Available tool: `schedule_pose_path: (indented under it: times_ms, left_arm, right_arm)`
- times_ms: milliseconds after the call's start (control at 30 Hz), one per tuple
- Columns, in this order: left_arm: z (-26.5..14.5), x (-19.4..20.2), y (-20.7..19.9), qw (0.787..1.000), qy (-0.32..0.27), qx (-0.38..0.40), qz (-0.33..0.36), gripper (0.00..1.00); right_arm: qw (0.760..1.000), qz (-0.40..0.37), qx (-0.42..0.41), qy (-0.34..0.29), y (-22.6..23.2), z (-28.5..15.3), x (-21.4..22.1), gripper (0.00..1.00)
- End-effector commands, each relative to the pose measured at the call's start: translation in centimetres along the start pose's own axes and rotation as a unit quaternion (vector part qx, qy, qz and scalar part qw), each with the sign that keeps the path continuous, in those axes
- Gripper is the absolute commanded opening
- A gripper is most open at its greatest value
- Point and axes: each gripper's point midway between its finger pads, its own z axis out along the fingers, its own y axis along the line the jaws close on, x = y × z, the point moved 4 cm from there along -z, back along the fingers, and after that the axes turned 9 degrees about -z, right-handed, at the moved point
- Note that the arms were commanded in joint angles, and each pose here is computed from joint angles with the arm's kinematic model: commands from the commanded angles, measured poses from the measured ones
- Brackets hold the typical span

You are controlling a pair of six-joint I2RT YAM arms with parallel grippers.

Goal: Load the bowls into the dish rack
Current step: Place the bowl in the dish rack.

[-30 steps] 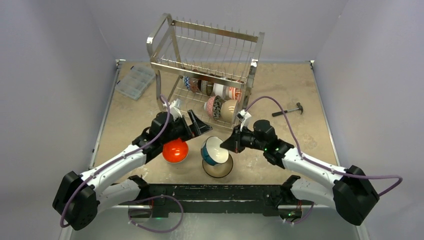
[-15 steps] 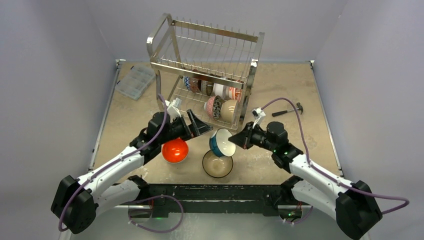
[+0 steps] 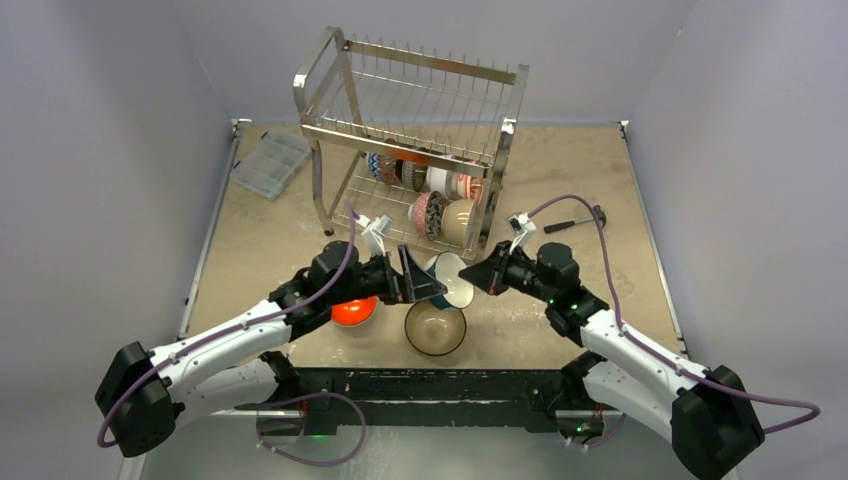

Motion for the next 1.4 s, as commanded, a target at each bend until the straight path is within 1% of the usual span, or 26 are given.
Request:
schedule_pose_path:
  times_ms: [0,167,400,467,600,667,700,800,900,967,1067,1100,1167,1200,1233,1267,1367]
  left_arm:
    - [0.6,0.4,-1.7,1.0,0.009,0.021,0.009,0.97]
    - [0.7,0.8,-1.6,0.999,0.007,0.02,-0.028,0.94]
    - [1.1,0.7,-1.9,0.999,-0.006,0.025,-0.036,0.93]
    - [1.4,0.7,-2.4,0.999,-0.003,0.038,-0.039,0.89]
    - [1.7,0.6,-3.0,0.998,-0.001,0.045,-0.038,0.77]
    - [1.8,0.5,-3.0,0.998,-0.005,0.043,-0.039,0.68]
    - [1.8,0.5,-3.0,0.998,-0.005,0.043,-0.039,0.61]
    - [1.8,0.6,-2.8,0.998,-0.003,0.041,-0.039,0.35]
    - [1.9,0.7,-2.6,0.998,0.003,0.038,-0.041,0.12]
    - [2.0,0.9,-2.4,0.998,0.006,0.035,-0.042,0.0]
    - [2.0,1.0,-2.1,0.999,0.006,0.031,-0.044,0.0]
    - [2.0,0.9,-2.0,0.999,0.005,0.031,-0.043,0.0]
    - [2.1,1.0,-1.9,0.999,0.005,0.031,-0.043,0.0]
    - [2.1,0.9,-1.8,0.999,0.005,0.031,-0.043,0.0]
    - [2.2,1.0,-1.8,0.999,0.006,0.03,-0.043,0.0]
    - [2.3,1.0,-1.8,0.999,0.007,0.031,-0.043,0.0]
    - [2.5,0.9,-1.6,0.998,0.012,0.036,-0.045,0.0]
  right_arm:
    - [0.997,-0.018,-0.036,-0.063,1.9,-0.1,-3.5,0.0]
    - [0.996,-0.021,-0.031,-0.076,2.2,-0.3,-4.2,0.0]
    - [0.996,-0.029,-0.043,-0.074,2.5,-0.3,-4.4,0.0]
    - [0.996,-0.029,-0.043,-0.072,2.5,-0.3,-4.4,0.0]
    - [0.996,-0.031,-0.038,-0.071,2.4,-0.3,-4.3,0.0]
    - [0.996,-0.034,-0.037,-0.069,2.4,-0.2,-4.3,0.0]
    - [0.996,-0.035,-0.037,-0.067,2.3,-0.2,-4.3,0.0]
    - [0.997,-0.033,-0.029,-0.063,2.1,-0.1,-4.1,0.0]
    - [0.997,-0.032,-0.026,-0.061,2.0,-0.2,-4.1,0.0]
    - [0.997,-0.032,-0.026,-0.06,2.0,-0.2,-4.0,0.11]
    - [0.998,-0.036,-0.025,-0.054,1.9,-0.2,-3.9,0.27]
    - [0.998,-0.04,-0.023,-0.051,1.9,-0.2,-3.9,0.37]
    - [0.998,-0.042,-0.022,-0.048,1.9,-0.3,-3.8,0.48]
    - [0.998,-0.042,-0.021,-0.047,1.8,-0.3,-3.7,0.57]
    - [0.998,-0.042,-0.019,-0.046,1.8,-0.3,-3.7,0.64]
    - [0.998,-0.041,-0.018,-0.047,1.8,-0.4,-3.7,0.69]
    - [0.998,-0.041,-0.014,-0.049,1.9,-0.6,-3.8,0.82]
